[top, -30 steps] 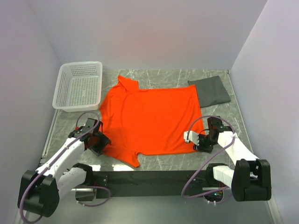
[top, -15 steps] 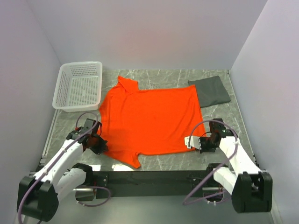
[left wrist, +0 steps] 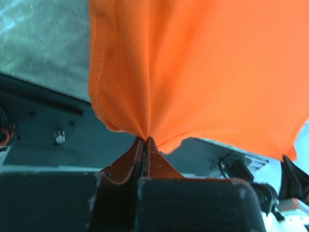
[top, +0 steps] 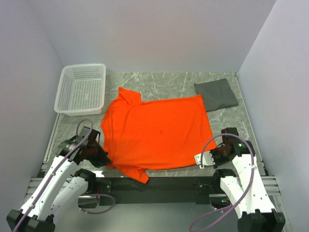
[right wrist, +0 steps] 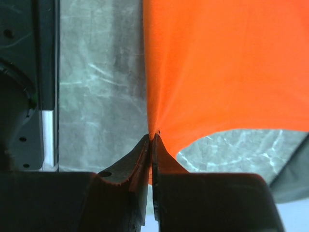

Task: Fold and stack the t-shirts
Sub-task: Flatten the tshirt out

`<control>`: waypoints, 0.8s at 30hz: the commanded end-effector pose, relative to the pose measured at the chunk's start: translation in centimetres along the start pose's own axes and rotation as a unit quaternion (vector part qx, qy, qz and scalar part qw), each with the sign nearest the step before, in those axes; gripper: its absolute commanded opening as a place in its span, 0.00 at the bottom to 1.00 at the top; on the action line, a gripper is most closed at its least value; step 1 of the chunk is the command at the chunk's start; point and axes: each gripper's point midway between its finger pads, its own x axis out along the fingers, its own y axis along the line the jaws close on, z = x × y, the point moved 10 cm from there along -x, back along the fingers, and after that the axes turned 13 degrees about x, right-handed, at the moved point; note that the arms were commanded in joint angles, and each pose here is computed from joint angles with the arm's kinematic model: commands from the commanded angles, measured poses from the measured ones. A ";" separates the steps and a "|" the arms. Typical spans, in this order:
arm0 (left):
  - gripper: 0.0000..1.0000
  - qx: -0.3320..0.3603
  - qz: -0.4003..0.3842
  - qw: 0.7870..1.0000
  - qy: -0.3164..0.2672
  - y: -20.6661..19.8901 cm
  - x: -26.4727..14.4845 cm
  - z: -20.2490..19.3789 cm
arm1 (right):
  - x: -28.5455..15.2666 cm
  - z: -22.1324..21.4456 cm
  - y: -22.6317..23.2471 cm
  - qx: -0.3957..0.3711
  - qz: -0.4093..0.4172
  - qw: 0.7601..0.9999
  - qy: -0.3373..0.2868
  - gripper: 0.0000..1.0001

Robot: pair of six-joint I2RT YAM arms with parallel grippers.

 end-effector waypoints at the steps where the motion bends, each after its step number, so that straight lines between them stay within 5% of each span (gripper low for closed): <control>1: 0.01 0.003 -0.002 1.000 0.020 -0.1 -2.6 -0.8 | -1.0 0.2 2.6 -0.021 0.051 0.998 0.014 0.09; 6: 0.02 0.020 -0.053 0.998 0.022 -0.6 -4.6 -1.3 | -1.1 0.1 3.0 0.000 0.030 0.999 0.023 0.09; 7: 0.09 0.031 -0.071 0.997 0.027 -0.7 -4.8 -1.5 | -1.2 0.1 2.8 0.006 0.020 1.000 0.022 0.13; 9: 0.26 0.044 -0.099 0.994 0.026 -0.7 -5.3 -1.8 | -1.4 0.3 2.7 0.022 0.007 1.000 0.007 0.30; 10: 0.43 0.063 -0.120 0.990 0.022 -0.9 -5.7 -1.9 | -1.8 0.5 2.3 0.026 -0.006 1.000 0.002 0.46; 12: 0.66 0.087 -0.160 0.983 -0.006 -1.3 -7.1 -1.8 | -2.6 1.2 1.5 0.054 -0.038 0.997 -0.029 0.51; 13: 0.93 0.107 -0.183 0.976 -0.040 -1.8 -8.5 -1.6 | -3.7 1.6 0.7 0.057 -0.065 0.995 -0.040 0.54; 14: 0.97 0.117 -0.194 0.971 -0.080 -2.0 -9.3 -1.1 | -4.1 1.8 0.2 0.065 -0.066 0.995 -0.049 0.55; 18: 0.99 0.160 -0.256 0.931 -0.206 -4.5 -10.8 1.3 | -4.7 2.8 -3.1 0.182 -0.089 0.972 -0.116 0.63; 20: 0.99 0.177 -0.260 0.925 -0.213 -5.8 -8.2 2.9 | -4.3 3.1 -6.9 0.245 -0.094 0.952 -0.157 0.67; 21: 0.99 0.191 -0.292 0.903 -0.250 -7.6 -7.9 4.3 | -4.0 3.3 -7.8 0.315 -0.083 0.930 -0.168 0.67; 23: 0.99 0.235 -0.248 0.904 -0.255 -9.3 -4.5 6.9 | -3.2 3.5 -11.7 0.365 -0.073 0.908 -0.194 0.66; 24: 0.99 0.251 -0.225 0.903 -0.266 -10.1 -3.7 8.1 | -3.1 3.2 -12.7 0.441 -0.070 0.871 -0.206 0.64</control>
